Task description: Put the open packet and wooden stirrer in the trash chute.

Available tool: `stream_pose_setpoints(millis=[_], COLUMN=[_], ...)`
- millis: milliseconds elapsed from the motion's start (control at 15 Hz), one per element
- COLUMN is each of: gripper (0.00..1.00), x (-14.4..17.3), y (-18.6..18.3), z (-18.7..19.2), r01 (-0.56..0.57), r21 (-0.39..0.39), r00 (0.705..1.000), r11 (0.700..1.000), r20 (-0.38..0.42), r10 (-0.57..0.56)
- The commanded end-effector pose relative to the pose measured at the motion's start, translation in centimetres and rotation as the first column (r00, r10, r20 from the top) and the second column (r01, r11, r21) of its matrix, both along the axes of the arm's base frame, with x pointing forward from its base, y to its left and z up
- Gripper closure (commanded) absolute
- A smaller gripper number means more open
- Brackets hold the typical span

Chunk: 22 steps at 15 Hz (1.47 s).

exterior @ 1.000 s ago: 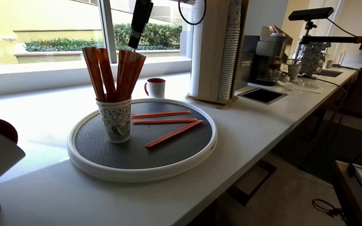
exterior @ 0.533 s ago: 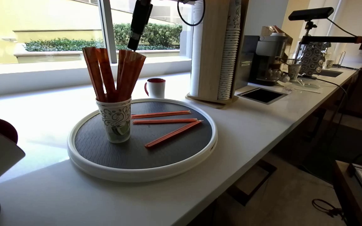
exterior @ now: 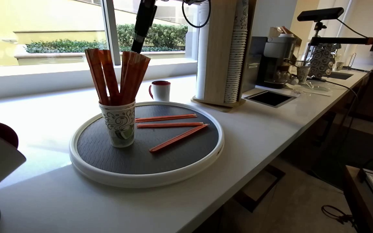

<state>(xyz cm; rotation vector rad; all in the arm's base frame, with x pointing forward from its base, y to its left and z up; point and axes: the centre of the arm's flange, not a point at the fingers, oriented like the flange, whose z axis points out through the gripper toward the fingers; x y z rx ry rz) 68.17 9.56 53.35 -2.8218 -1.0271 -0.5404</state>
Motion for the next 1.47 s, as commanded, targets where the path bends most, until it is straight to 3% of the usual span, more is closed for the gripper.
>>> stream_pose_setpoints(millis=[0, 133, 333, 667, 1400], gripper=[0.88, 0.88, 1.00, 0.99, 0.99], x=[0.4, 0.4, 0.4, 0.4, -0.7], y=[-0.1, -0.2, -0.2, -0.1, 0.4], z=[-0.2, -0.2, -0.3, -0.2, 6.1], r01=[-0.019, -0.020, -0.021, -0.029, -0.018], r21=[0.018, 0.018, 0.019, 0.024, 0.046], r00=[1.000, 1.000, 1.000, 1.000, 1.000], r11=[1.000, 1.000, 1.000, 0.999, 0.999], r20=[-0.006, -0.007, -0.006, -0.007, 0.024], r10=[0.019, 0.020, 0.022, 0.029, 0.017])
